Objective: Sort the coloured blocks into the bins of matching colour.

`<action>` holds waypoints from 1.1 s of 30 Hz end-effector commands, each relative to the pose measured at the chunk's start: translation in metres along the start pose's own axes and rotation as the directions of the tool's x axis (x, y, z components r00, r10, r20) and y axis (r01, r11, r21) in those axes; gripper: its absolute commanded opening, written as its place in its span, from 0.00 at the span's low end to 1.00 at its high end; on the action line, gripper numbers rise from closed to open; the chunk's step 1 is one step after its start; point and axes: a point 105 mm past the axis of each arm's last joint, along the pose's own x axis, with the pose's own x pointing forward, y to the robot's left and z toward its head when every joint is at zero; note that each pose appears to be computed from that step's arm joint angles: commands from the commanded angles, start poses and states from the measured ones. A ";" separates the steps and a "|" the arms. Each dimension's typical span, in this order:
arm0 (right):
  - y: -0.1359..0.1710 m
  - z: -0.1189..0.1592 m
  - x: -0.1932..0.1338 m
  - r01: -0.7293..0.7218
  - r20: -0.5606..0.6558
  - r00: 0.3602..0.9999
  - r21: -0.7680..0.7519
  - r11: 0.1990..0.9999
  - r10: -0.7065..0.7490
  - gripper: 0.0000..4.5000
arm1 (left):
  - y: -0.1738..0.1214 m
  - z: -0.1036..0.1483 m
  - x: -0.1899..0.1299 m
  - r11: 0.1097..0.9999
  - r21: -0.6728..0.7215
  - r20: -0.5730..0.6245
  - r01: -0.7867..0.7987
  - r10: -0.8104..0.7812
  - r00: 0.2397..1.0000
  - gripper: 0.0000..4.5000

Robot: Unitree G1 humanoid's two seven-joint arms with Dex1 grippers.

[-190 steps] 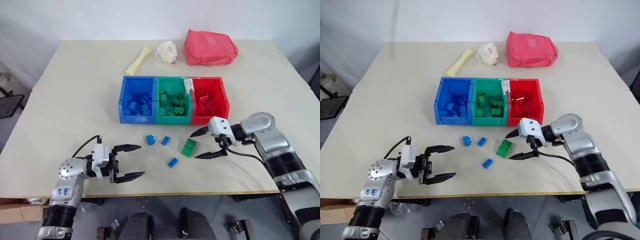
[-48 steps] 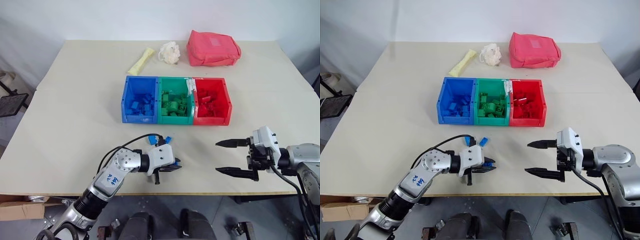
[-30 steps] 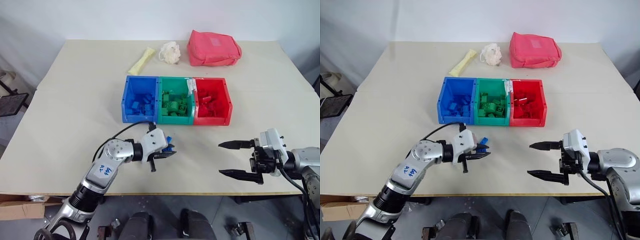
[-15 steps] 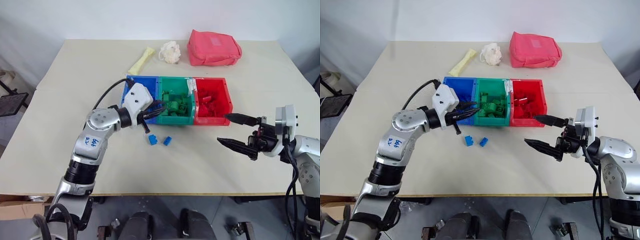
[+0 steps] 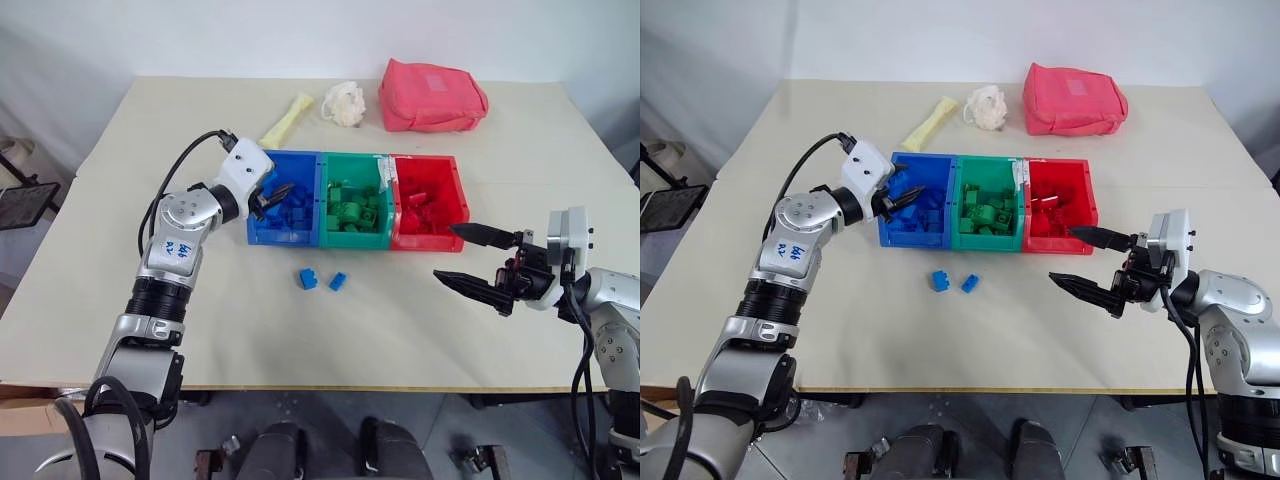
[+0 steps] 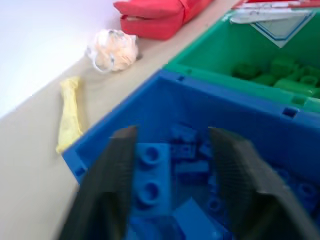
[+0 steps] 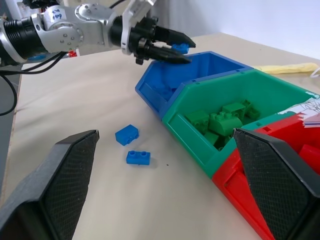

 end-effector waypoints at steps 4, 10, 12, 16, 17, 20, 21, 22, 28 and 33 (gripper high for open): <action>-0.001 0.010 -0.004 0.003 -0.005 1.000 -0.052 0.999 -0.003 1.00 | 0.002 0.021 -0.002 1.000 0.006 0.084 0.022 -0.022 0.996 0.99; -0.002 0.010 -0.003 -0.008 -0.013 1.000 -0.051 0.999 0.008 1.00 | -0.006 0.017 -0.007 0.997 0.005 0.083 0.074 -0.074 0.994 0.99; -0.002 0.010 -0.002 -0.014 -0.016 1.000 -0.053 0.999 0.013 1.00 | -0.008 0.016 -0.008 0.997 -0.001 0.084 0.078 -0.077 0.993 0.99; -0.003 0.009 -0.002 -0.016 -0.020 1.000 -0.054 0.998 0.015 1.00 | -0.009 0.016 -0.010 0.997 -0.014 0.089 0.078 -0.076 0.993 0.99; -0.003 0.009 -0.002 -0.017 -0.021 1.000 -0.053 0.998 0.016 1.00 | -0.008 0.017 -0.011 0.997 -0.022 0.092 0.077 -0.075 0.993 0.99; -0.003 0.009 -0.002 -0.019 -0.022 1.000 -0.051 0.998 0.018 1.00 | -0.007 0.018 -0.014 0.996 -0.042 0.096 0.081 -0.077 0.992 0.99; -0.002 0.009 -0.002 -0.020 -0.024 1.000 -0.050 0.999 0.019 1.00 | -0.007 0.017 -0.015 0.995 -0.041 0.094 0.088 -0.084 0.992 0.99; -0.002 0.008 -0.002 -0.021 -0.025 0.999 -0.050 0.999 0.020 1.00 | -0.008 0.017 -0.017 0.994 -0.044 0.092 0.097 -0.093 0.991 0.99; 0.004 0.003 -0.006 -0.053 -0.056 0.997 -0.034 0.998 0.051 1.00 | -0.038 -0.003 -0.066 0.925 -0.116 0.056 0.361 -0.357 0.933 0.99; 0.012 -0.013 -0.012 -0.119 -0.148 0.982 -0.010 0.993 0.116 1.00 | -0.042 -0.023 -0.112 0.868 -0.183 -0.004 0.462 -0.471 0.882 0.99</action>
